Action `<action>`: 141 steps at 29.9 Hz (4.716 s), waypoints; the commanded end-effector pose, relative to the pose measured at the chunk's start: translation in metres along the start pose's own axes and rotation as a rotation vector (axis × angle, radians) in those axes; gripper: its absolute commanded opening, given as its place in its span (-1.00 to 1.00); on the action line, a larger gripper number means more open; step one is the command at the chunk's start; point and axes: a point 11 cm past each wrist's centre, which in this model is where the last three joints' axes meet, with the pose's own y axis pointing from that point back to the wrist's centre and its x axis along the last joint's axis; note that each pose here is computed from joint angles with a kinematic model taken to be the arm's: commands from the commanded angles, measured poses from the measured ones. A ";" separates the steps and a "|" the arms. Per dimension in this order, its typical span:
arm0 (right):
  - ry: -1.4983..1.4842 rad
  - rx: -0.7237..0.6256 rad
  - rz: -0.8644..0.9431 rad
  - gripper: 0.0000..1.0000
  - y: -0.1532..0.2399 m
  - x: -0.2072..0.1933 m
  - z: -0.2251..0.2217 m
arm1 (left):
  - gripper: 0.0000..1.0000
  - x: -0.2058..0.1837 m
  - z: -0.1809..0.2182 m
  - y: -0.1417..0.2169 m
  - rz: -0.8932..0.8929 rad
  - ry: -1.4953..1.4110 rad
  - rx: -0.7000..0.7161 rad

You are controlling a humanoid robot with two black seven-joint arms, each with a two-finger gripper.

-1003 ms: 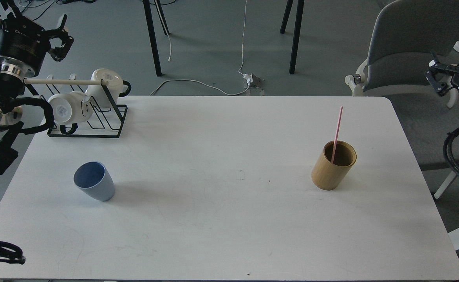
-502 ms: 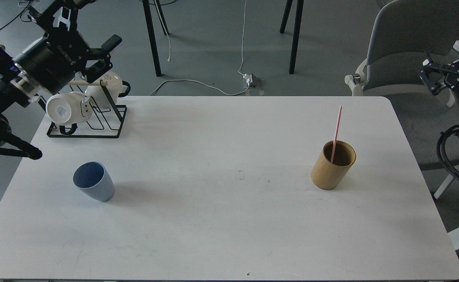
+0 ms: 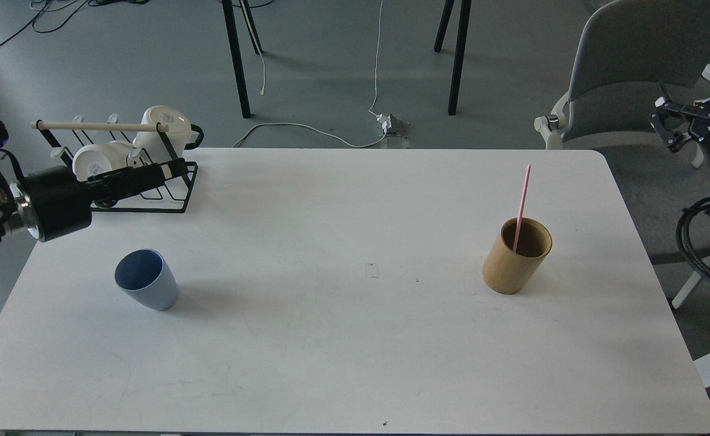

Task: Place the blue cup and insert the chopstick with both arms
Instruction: 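Lower the left gripper toward the light blue cup and close on it, then lift the blue cup with the left gripper and carry it toward the table center, then set the blue cup upright near the tan cup, release, and retract the left arm, then reach the right gripper to the red stick in the tan cup and grasp it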

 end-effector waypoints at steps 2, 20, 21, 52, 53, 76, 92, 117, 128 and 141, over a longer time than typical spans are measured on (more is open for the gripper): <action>-0.001 0.007 -0.002 0.99 -0.001 -0.001 -0.002 | 0.46 -0.022 -0.037 0.008 -0.079 -0.231 0.139; 0.003 0.017 0.008 0.99 -0.003 0.001 -0.007 | 0.34 -0.093 -0.109 0.006 -0.179 -0.239 0.282; 0.003 0.019 0.008 0.99 -0.003 0.001 -0.007 | 0.28 -0.095 -0.108 0.004 -0.181 -0.237 0.278; 0.066 0.064 0.112 0.99 0.016 0.036 -0.041 | -0.91 0.018 0.015 -0.048 -0.246 -0.362 0.026; 0.072 0.065 0.117 0.99 0.018 0.038 -0.043 | -0.91 0.016 0.029 -0.063 -0.263 -0.365 0.000; 0.157 0.085 0.210 0.99 0.046 0.066 -0.081 | -0.90 -0.106 0.180 -0.232 -0.441 -0.733 -0.179; 0.168 0.091 0.214 0.99 0.047 0.067 -0.088 | -0.47 -0.114 0.176 -0.234 -0.462 -0.715 -0.169; 0.914 -0.331 -0.300 0.99 0.016 -0.084 -0.064 | 0.98 0.095 0.087 -0.158 0.225 1.129 -0.563; 1.541 -0.543 -0.525 0.88 0.025 -0.099 0.035 | 0.98 0.126 -0.014 -0.116 0.669 1.578 -0.647; 1.929 -0.736 -0.761 0.19 0.048 -0.073 0.156 | 0.98 0.077 -0.046 -0.121 0.749 1.767 -0.611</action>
